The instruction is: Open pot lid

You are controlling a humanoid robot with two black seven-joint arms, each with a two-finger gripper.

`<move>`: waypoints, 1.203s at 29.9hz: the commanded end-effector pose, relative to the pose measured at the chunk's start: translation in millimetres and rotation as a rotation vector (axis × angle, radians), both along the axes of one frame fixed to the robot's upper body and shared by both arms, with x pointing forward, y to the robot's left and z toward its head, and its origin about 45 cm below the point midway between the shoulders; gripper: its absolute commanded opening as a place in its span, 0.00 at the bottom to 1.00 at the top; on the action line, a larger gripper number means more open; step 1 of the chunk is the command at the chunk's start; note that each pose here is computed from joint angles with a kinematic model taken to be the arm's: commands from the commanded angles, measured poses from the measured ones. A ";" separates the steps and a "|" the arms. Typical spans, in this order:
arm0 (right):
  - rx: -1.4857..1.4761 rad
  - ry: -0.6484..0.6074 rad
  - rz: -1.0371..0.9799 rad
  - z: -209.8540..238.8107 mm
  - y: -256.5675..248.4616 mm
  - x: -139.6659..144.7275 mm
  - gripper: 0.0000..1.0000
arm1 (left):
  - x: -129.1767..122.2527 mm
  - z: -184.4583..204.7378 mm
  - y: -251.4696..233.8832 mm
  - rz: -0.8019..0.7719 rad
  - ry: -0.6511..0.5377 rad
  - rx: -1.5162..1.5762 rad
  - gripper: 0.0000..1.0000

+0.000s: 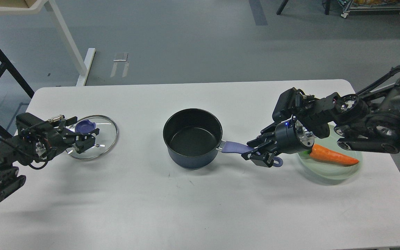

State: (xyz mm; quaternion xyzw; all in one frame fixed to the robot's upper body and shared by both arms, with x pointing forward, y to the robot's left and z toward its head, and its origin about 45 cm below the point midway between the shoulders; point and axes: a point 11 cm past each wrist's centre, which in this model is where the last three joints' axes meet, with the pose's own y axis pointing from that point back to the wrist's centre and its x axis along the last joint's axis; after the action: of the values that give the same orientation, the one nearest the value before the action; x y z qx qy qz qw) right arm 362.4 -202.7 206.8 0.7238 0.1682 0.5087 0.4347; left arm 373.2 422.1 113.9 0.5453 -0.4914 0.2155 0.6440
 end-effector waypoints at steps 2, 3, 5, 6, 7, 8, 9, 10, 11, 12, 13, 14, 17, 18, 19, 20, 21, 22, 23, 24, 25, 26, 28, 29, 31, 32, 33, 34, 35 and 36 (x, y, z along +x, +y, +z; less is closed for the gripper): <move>0.063 -0.039 -0.032 14.3 4.4 10.9 0.79 | 9.2 11.1 5.3 0.113 -0.046 -0.104 0.99; 0.090 -0.063 -0.052 22.7 3.9 18.0 0.83 | 11.7 14.6 7.4 0.145 -0.059 -0.132 0.99; 0.173 -0.116 -0.118 43.1 3.6 36.0 0.94 | 17.6 21.9 9.8 0.202 -0.087 -0.191 0.99; 0.215 -0.128 -0.157 48.6 2.9 42.8 0.97 | 23.2 28.9 10.1 0.221 -0.106 -0.215 0.99; 0.262 -0.137 -0.205 52.1 0.9 49.8 0.98 | 31.2 38.8 9.3 0.237 -0.133 -0.240 0.99; 0.316 -0.146 -0.262 56.4 -3.0 57.5 0.98 | 39.0 48.7 8.3 0.250 -0.157 -0.264 0.99; 0.367 -0.158 -0.317 61.6 -8.2 65.4 0.98 | 45.2 56.8 7.2 0.258 -0.175 -0.281 0.99; 0.429 -0.168 -0.381 66.7 -14.4 73.6 0.98 | 50.9 64.1 6.2 0.269 -0.185 -0.303 0.99; 0.485 -0.170 -0.438 68.3 -19.4 79.5 0.98 | 54.4 68.5 6.2 0.282 -0.179 -0.324 0.99; 0.527 -0.172 -0.480 68.7 -24.3 83.5 0.99 | 57.4 70.9 4.8 0.297 -0.164 -0.351 0.99; 0.572 -0.182 -0.522 70.9 -28.9 89.3 0.99 | 61.1 74.0 3.0 0.315 -0.143 -0.387 0.99; 0.608 -0.199 -0.561 74.7 -35.4 95.8 0.99 | 64.2 76.6 1.4 0.334 -0.124 -0.424 0.99; 0.745 -0.256 -0.687 90.7 -56.4 115.3 0.99 | 75.0 86.9 -5.5 0.409 -0.090 -0.587 0.99; 0.789 -0.255 -0.725 91.8 -61.1 117.5 0.99 | 78.0 89.0 -8.7 0.430 -0.090 -0.639 0.99; 0.848 -0.247 -0.768 92.6 -65.2 119.0 0.99 | 79.9 88.9 -11.9 0.454 -0.086 -0.692 0.99; 0.904 -0.236 -0.807 93.0 -68.1 119.6 0.99 | 81.4 88.8 -14.4 0.479 -0.089 -0.744 0.99; 0.963 -0.224 -0.846 95.2 -71.5 120.5 0.99 | 82.9 88.4 -17.3 0.500 -0.090 -0.790 0.99; 1.033 -0.208 -0.889 97.8 -75.3 121.5 0.99 | 85.5 89.1 -21.6 0.523 -0.095 -0.846 0.99; 1.072 -0.199 -0.914 99.2 -77.7 122.1 0.99 | 85.9 87.0 -24.4 0.541 -0.092 -0.883 0.99; 1.139 -0.177 -0.963 98.9 -83.3 122.1 0.99 | 89.4 87.9 -30.2 0.574 -0.095 -0.966 0.99; 1.189 -0.167 -0.996 99.7 -87.7 122.3 1.00 | 91.1 87.4 -34.3 0.600 -0.093 -1.028 0.99; 1.234 -0.155 -1.029 100.3 -92.5 122.6 1.00 | 92.7 87.1 -38.2 0.618 -0.082 -1.082 0.99; 1.311 -0.128 -1.093 97.8 -101.3 122.2 1.00 | 98.8 93.4 -47.8 0.623 -0.051 -1.179 0.99; 1.343 -0.113 -1.124 94.6 -103.9 122.4 1.00 | 101.7 96.8 -53.2 0.621 -0.032 -1.230 0.99; 1.413 -0.097 -1.194 91.7 -116.2 123.2 1.00 | 107.2 102.4 -65.7 0.622 0.002 -1.360 0.99; 1.442 -0.089 -1.214 92.2 -119.2 123.7 1.00 | 110.1 106.3 -71.0 0.622 0.009 -1.421 0.99; 1.471 -0.078 -1.230 93.0 -119.8 124.4 1.00 | 113.4 111.3 -75.9 0.624 0.009 -1.494 0.99; 1.492 -0.059 -1.238 92.0 -116.7 124.6 1.00 | 115.5 113.8 -79.3 0.633 0.004 -1.554 0.99; 1.516 -0.041 -1.249 91.3 -114.4 125.0 1.00 | 117.3 117.4 -80.3 0.643 -0.005 -1.618 0.99; 1.537 -0.028 -1.260 91.5 -114.4 125.4 1.00 | 118.4 121.0 -79.8 0.649 -0.012 -1.664 0.99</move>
State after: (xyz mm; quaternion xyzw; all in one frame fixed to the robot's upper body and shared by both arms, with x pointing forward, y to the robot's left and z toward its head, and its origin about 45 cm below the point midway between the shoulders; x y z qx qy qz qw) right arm 486.8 -319.1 299.3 0.7622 -0.6144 0.1927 0.0667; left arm 487.3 346.4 226.2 0.0796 -0.0395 0.6588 0.7470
